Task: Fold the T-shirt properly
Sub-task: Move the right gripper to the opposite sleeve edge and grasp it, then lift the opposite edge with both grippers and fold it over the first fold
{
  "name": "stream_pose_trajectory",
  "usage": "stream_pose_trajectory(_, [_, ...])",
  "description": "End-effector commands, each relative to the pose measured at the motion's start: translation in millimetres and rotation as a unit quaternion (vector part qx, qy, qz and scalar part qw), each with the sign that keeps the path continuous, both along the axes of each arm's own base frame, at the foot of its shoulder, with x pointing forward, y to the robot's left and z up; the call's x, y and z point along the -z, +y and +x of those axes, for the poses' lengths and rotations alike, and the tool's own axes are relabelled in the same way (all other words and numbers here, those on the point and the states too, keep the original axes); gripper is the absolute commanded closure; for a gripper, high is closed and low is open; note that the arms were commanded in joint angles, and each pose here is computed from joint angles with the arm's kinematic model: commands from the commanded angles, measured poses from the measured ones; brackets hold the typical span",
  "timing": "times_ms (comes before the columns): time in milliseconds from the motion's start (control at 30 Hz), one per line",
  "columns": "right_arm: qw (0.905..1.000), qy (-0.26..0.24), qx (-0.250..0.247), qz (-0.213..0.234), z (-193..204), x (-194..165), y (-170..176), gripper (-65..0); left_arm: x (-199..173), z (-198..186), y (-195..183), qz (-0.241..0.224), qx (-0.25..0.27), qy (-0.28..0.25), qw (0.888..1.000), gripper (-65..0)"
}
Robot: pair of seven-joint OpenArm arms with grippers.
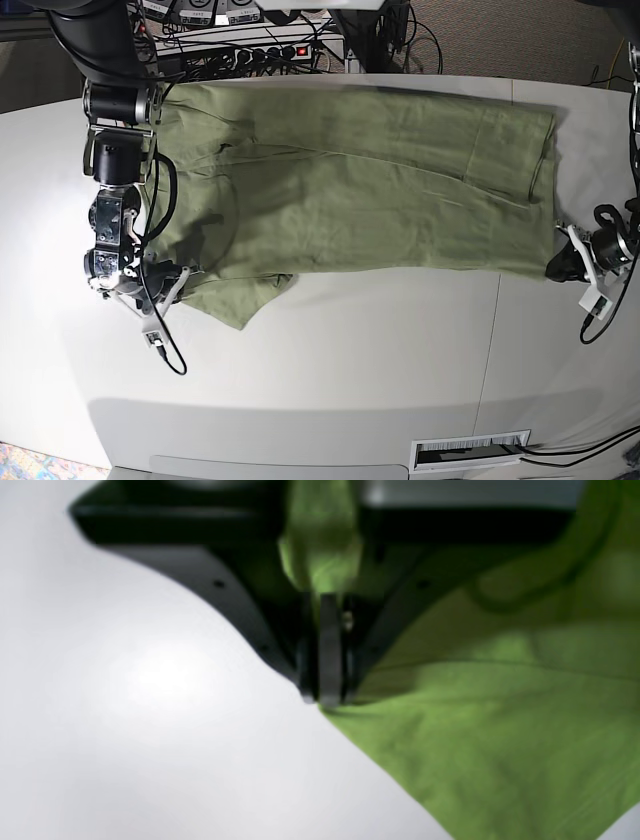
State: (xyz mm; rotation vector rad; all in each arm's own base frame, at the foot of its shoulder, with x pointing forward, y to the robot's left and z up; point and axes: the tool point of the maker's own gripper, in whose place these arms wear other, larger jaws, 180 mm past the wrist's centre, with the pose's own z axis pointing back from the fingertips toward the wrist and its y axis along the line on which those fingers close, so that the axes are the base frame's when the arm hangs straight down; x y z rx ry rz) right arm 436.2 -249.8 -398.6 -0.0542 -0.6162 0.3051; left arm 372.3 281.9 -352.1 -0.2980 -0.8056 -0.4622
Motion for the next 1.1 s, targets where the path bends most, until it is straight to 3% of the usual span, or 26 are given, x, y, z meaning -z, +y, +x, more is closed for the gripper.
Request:
stream_pose_trajectory(0, [0.9996, 0.014, 0.004, -0.026, -0.1, -6.8, -13.0, 0.0, -23.7, 12.3, 7.7, -0.001, -0.003, -0.032, 0.999, 0.0])
stream_pose_trajectory(400, [0.9991, -0.034, -0.006, -0.027, 15.3, -70.1, 1.0, 0.0, -25.1, 12.7, 7.7, -0.005, -0.004, -0.034, 0.999, 0.0])
stream_pose_trajectory(533, [0.9987, -0.045, -0.012, -0.022, 15.4, -88.8, 8.4, 0.0, -36.4, 14.8, 8.9, -0.030, -0.013, -0.044, 0.999, 0.0])
stream_pose_trajectory(733, [0.9980, -0.056, -0.026, -0.011, 10.8, -113.0, 21.8, 0.0, -47.5, 13.8, 13.9, -0.018, -0.005, -0.047, 0.999, 0.0])
stream_pose_trajectory(1067, [0.9990, -0.013, -0.038, 0.018, -10.5, -95.0, 34.0, 0.0, -50.2, -0.3, 7.3, -0.050, 0.000, 0.011, 0.999, 0.0])
